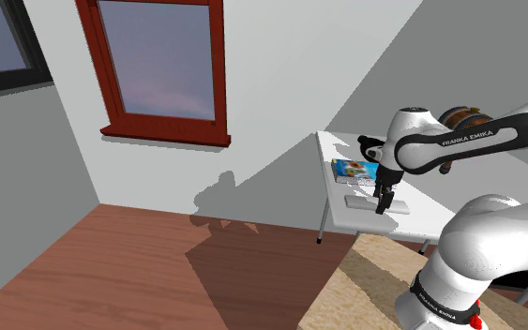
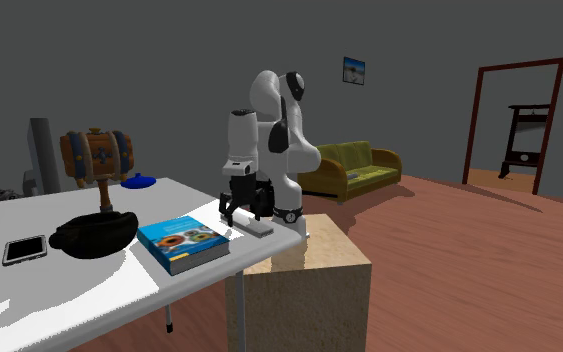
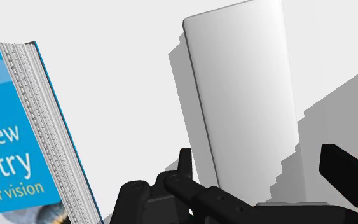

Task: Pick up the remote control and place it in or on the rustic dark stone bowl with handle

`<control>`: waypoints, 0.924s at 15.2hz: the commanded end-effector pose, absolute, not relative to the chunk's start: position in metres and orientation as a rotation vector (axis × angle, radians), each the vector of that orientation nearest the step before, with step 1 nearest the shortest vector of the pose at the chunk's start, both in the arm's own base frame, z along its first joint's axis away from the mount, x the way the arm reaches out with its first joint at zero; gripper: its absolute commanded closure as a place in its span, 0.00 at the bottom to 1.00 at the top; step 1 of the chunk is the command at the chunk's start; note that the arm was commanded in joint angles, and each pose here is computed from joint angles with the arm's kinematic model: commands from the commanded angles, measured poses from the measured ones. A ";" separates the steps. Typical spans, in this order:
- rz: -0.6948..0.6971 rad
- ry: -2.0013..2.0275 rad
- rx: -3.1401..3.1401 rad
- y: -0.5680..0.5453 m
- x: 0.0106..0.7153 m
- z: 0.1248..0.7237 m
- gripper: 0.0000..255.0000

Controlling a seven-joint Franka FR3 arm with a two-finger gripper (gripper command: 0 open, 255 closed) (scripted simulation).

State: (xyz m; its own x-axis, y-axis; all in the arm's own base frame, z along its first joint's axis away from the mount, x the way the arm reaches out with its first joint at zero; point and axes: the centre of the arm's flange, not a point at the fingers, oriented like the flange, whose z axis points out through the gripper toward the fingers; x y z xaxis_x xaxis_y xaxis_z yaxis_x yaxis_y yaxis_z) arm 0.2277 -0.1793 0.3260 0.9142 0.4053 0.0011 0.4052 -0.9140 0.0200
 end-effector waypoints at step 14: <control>0.008 0.647 3.054 -0.179 0.228 0.342 1.00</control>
State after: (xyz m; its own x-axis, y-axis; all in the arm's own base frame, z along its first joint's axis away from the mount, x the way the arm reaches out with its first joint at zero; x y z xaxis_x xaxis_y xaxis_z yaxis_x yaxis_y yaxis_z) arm 0.2281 -0.1794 0.3370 0.9142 0.4054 0.0014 0.4053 -0.9140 0.0204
